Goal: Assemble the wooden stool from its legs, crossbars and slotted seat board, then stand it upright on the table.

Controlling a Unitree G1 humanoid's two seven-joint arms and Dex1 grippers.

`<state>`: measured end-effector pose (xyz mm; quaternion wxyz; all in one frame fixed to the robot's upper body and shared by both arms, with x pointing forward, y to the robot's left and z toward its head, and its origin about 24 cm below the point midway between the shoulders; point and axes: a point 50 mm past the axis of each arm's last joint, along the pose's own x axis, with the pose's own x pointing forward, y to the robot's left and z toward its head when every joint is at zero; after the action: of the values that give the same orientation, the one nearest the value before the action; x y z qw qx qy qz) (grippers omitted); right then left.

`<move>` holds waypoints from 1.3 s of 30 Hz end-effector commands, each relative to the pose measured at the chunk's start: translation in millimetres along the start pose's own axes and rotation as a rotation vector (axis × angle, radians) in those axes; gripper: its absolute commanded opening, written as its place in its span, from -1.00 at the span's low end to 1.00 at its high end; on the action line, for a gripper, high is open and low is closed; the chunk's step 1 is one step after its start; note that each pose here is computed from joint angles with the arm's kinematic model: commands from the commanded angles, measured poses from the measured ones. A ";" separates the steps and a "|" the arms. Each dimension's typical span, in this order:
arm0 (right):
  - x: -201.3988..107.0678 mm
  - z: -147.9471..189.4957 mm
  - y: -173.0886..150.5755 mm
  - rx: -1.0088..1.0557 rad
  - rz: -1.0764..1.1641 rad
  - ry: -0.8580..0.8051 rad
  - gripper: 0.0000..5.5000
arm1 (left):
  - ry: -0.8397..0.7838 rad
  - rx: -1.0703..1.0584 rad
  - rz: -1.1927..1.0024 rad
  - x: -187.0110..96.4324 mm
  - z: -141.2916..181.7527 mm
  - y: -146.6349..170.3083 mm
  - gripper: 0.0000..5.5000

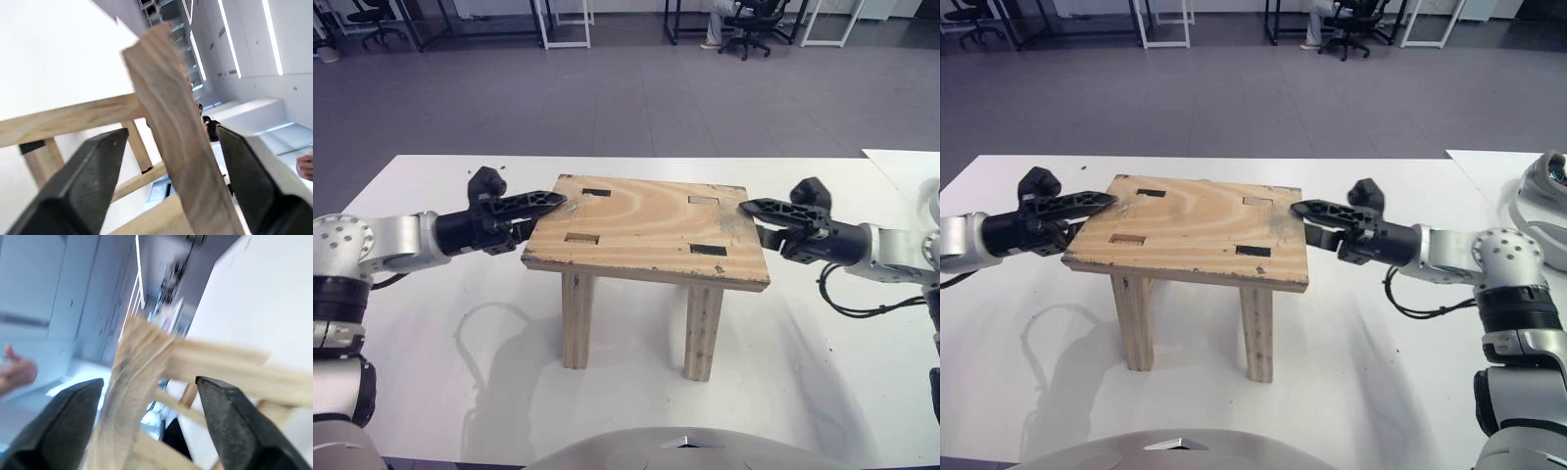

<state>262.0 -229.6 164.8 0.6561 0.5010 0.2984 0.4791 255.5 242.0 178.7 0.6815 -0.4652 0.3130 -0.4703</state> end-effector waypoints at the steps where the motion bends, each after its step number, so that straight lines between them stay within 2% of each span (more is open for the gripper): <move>1: -46.9 15.1 -5.4 -0.161 -0.228 -0.346 0.49 | -0.237 0.086 0.144 -49.1 -0.9 -3.6 0.44; 3: -59.7 13.2 -32.8 -0.323 -0.475 -0.472 0.49 | -0.407 0.202 0.276 -65.2 -2.9 7.7 0.53; 5: -65.2 4.3 -64.2 -0.461 -0.695 -0.556 0.49 | -0.540 0.391 0.488 -66.9 -4.6 30.6 0.55; 8: -80.6 -0.9 -97.2 -0.596 -0.939 -0.653 0.49 | -0.459 0.719 0.812 -38.8 -11.3 68.3 0.55; 12: -91.6 12.0 -114.9 -0.799 -1.141 -0.628 0.49 | -0.487 0.904 0.934 -0.6 -26.0 94.1 0.55; 14: -96.7 21.9 -115.8 -0.850 -1.186 -0.646 0.49 | -0.430 0.996 0.969 10.9 -36.9 107.1 0.55; 18: -112.1 26.6 -120.8 -0.870 -1.267 -0.710 0.49 | -0.535 1.005 0.990 16.4 -28.1 115.1 0.55; 23: -110.4 32.1 -124.8 -0.887 -1.295 -0.736 0.49 | -0.542 1.000 1.016 22.2 -38.9 124.4 0.55; 27: -110.2 35.8 -124.7 -0.883 -1.294 -0.756 0.49 | -0.586 0.979 1.048 19.1 -36.1 127.7 0.55; 33: -102.4 36.4 -128.2 -0.854 -1.254 -0.812 0.49 | -0.658 1.005 1.096 8.8 -11.1 125.3 0.55; 39: -72.7 28.2 -132.8 -0.923 -1.148 -0.834 0.49 | -0.710 0.960 1.177 -17.5 12.2 128.9 0.55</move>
<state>301.7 -320.2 38.4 0.9904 0.0970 0.0327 -0.0930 296.3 268.9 52.7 0.9976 -0.0167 0.0479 0.0470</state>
